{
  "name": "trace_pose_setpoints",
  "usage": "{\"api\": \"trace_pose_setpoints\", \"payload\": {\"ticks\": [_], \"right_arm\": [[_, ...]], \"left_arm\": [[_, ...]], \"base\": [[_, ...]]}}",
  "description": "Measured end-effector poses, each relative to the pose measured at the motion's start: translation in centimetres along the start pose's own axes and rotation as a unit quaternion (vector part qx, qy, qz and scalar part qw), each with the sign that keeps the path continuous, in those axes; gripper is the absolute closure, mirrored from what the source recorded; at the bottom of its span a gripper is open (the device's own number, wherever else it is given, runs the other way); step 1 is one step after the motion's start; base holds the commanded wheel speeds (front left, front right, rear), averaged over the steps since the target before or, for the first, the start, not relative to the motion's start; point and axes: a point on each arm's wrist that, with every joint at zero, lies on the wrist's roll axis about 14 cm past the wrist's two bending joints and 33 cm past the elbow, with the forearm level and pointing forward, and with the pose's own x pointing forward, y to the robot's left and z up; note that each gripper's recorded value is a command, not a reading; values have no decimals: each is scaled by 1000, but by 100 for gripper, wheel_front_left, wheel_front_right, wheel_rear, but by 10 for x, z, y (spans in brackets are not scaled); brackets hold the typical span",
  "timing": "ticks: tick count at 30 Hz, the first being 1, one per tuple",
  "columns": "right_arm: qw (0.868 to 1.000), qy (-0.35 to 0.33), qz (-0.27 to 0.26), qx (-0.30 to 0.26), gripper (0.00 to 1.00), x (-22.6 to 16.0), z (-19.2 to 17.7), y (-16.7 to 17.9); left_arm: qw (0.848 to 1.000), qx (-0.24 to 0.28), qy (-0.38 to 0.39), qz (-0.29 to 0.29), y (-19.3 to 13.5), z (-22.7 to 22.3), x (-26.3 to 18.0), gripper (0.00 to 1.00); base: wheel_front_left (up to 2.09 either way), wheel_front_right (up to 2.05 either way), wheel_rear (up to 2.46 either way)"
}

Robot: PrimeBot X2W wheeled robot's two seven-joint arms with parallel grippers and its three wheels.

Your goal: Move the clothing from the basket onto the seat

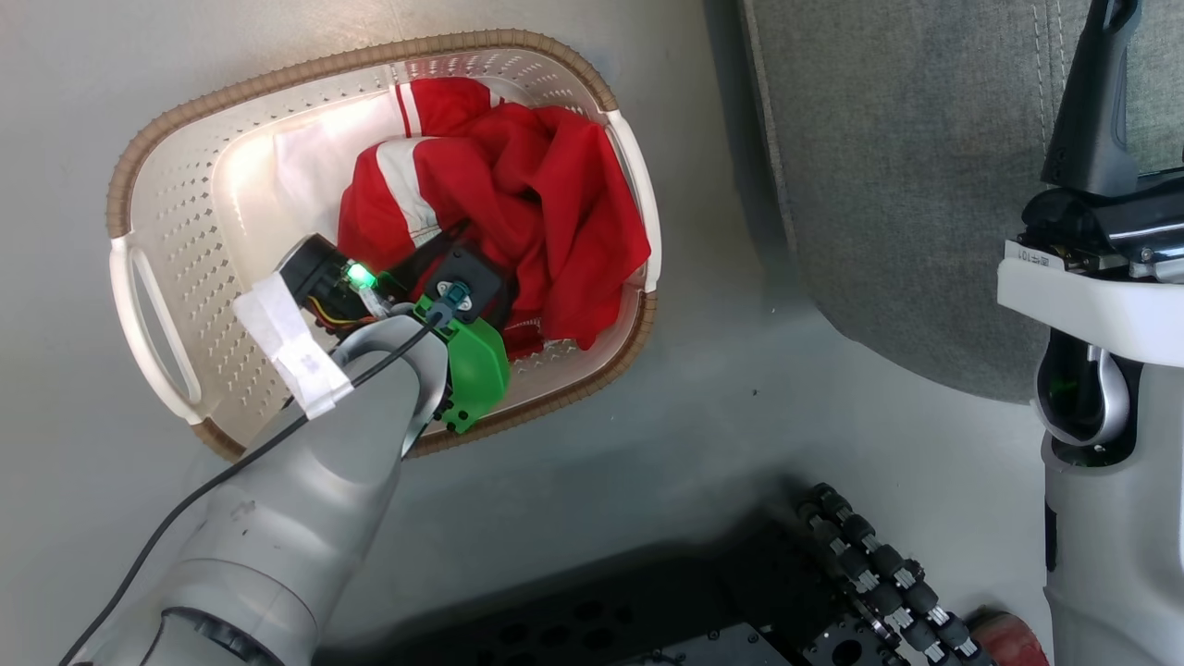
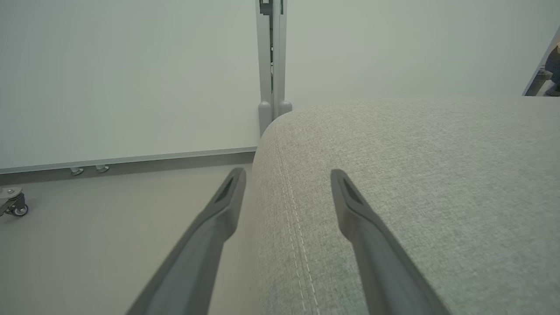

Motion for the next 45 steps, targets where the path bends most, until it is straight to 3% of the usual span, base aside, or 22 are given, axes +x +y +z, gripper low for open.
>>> {"api": "trace_pose_setpoints", "payload": {"ticks": [1, 3, 8, 13, 20, 26, 35, 45], "right_arm": [[1000, 0, 0, 0, 0, 0, 0, 0], [1000, -2, 2, 3, 0, 0, 1, 1], [1000, -10, 7, 7, 0, 2, 7, 6], [999, -25, 14, 21, 0, 3, 20, 12], [999, -35, 24, 29, 0, -7, 43, 21], [998, -41, 35, 41, 0, -25, 66, 32], [995, -61, 67, 43, 0, -58, 107, 56], [992, -61, 100, 56, 0, -112, 130, 81]], "left_arm": [[1000, 2, 1, -4, -2, 0, 0, 51], [1000, 6, 0, -12, -7, 0, 1, 100], [1000, -2, -22, 5, 3, 18, 0, 100], [992, -82, -59, 71, 25, 37, -12, 100], [975, -139, -128, 114, 26, 71, -47, 100], [962, -145, -172, 152, 21, 87, -93, 100], [931, -138, -257, 219, 14, 118, -177, 100], [883, -96, -369, 272, -9, 158, -276, 100]], "base": [[0, 0, 0], [0, 0, 0], [0, 0, 0], [0, 0, 0], [0, 0, 0], [0, 0, 0], [0, 0, 0], [0, 0, 0]]}}
